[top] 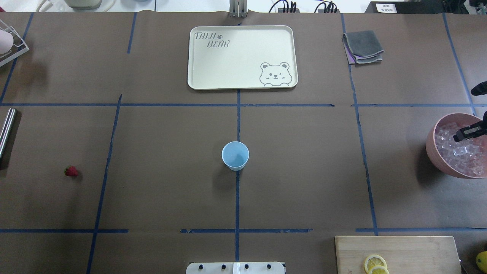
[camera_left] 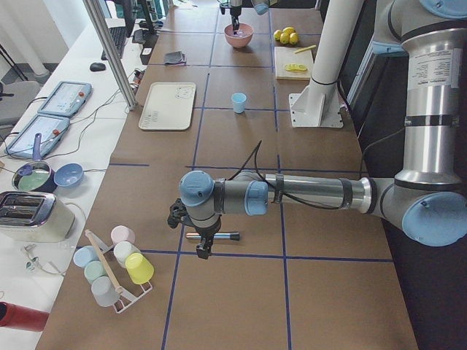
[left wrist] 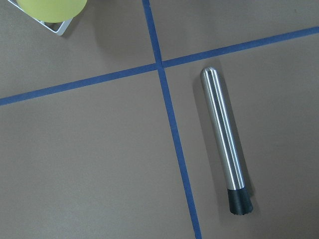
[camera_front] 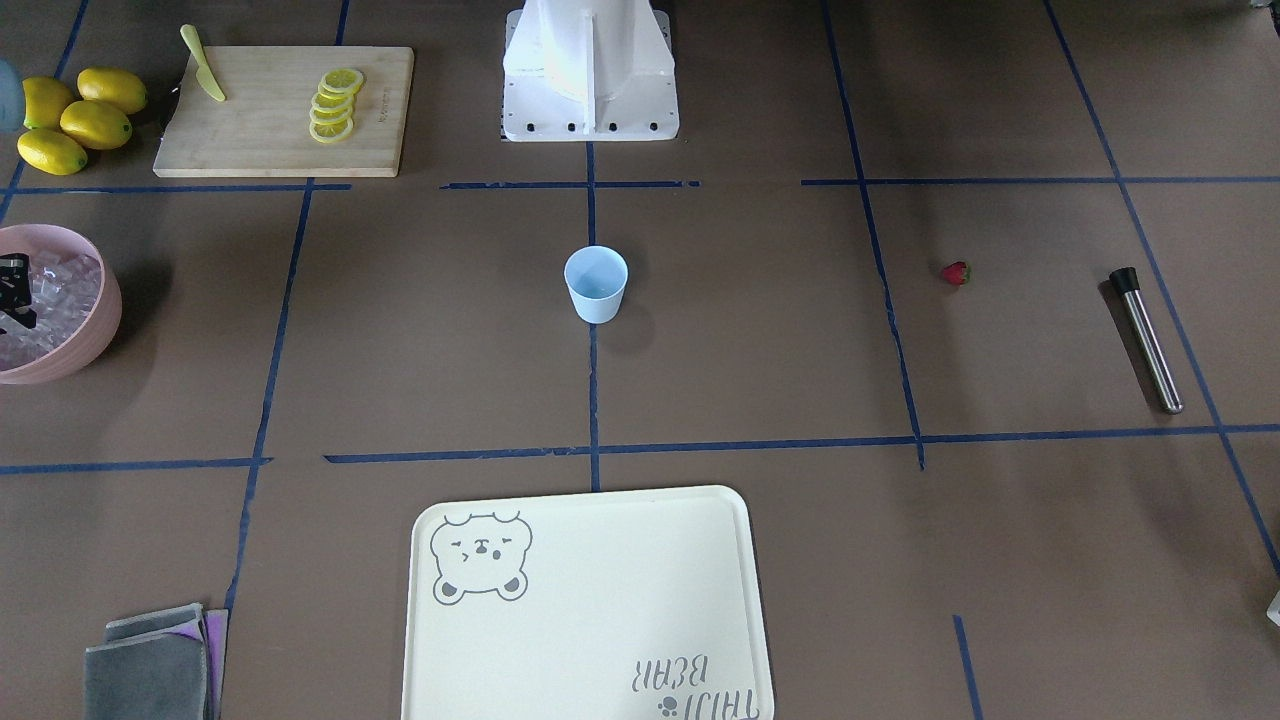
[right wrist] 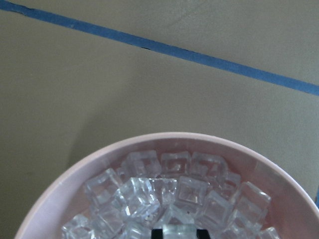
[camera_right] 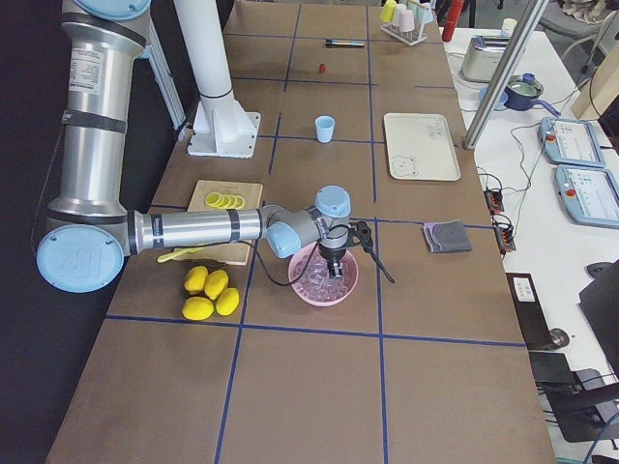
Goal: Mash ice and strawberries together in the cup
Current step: 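Close the right gripper on an ice cube and lift it, then carry the ice cube over the light-blue cup and release it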
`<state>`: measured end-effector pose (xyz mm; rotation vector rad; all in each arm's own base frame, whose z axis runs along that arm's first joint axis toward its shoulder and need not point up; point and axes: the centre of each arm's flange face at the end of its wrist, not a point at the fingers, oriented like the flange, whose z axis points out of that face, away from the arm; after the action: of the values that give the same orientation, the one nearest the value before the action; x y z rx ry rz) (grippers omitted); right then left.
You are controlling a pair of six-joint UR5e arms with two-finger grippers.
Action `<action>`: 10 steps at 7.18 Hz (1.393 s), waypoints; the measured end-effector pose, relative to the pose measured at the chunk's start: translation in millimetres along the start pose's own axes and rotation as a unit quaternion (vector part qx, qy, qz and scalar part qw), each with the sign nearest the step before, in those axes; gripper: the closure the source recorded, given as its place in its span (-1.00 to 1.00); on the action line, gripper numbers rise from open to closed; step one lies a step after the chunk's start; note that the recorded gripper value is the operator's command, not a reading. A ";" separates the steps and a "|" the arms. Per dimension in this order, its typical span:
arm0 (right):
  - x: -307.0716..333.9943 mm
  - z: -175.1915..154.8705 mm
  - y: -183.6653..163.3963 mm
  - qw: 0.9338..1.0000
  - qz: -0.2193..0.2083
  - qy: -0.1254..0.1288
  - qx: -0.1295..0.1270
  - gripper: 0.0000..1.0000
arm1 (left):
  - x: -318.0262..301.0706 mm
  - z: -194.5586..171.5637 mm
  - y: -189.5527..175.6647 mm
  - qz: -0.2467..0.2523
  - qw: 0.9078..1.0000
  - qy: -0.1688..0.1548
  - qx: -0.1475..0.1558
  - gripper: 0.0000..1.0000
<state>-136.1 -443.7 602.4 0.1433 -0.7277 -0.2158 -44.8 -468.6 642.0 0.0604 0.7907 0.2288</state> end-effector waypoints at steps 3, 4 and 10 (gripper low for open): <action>7.0 -26.1 -12.4 1.000 0.013 -0.012 0.023 0.93 | -0.1 0.1 0.1 0.000 1.000 0.000 0.000 -1.00; 7.4 -45.6 -22.7 0.999 0.018 -0.031 0.038 1.00 | -0.1 0.1 0.1 0.000 1.000 0.000 0.000 -1.00; -151.4 -94.7 -126.7 0.996 0.051 -0.069 0.039 1.00 | 1.6 -1.3 -0.9 0.002 1.000 0.001 0.002 -1.00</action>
<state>-200.7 -524.2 409.3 0.1653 -0.8788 -0.1008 -44.5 -469.2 639.9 0.0648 0.7935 0.2317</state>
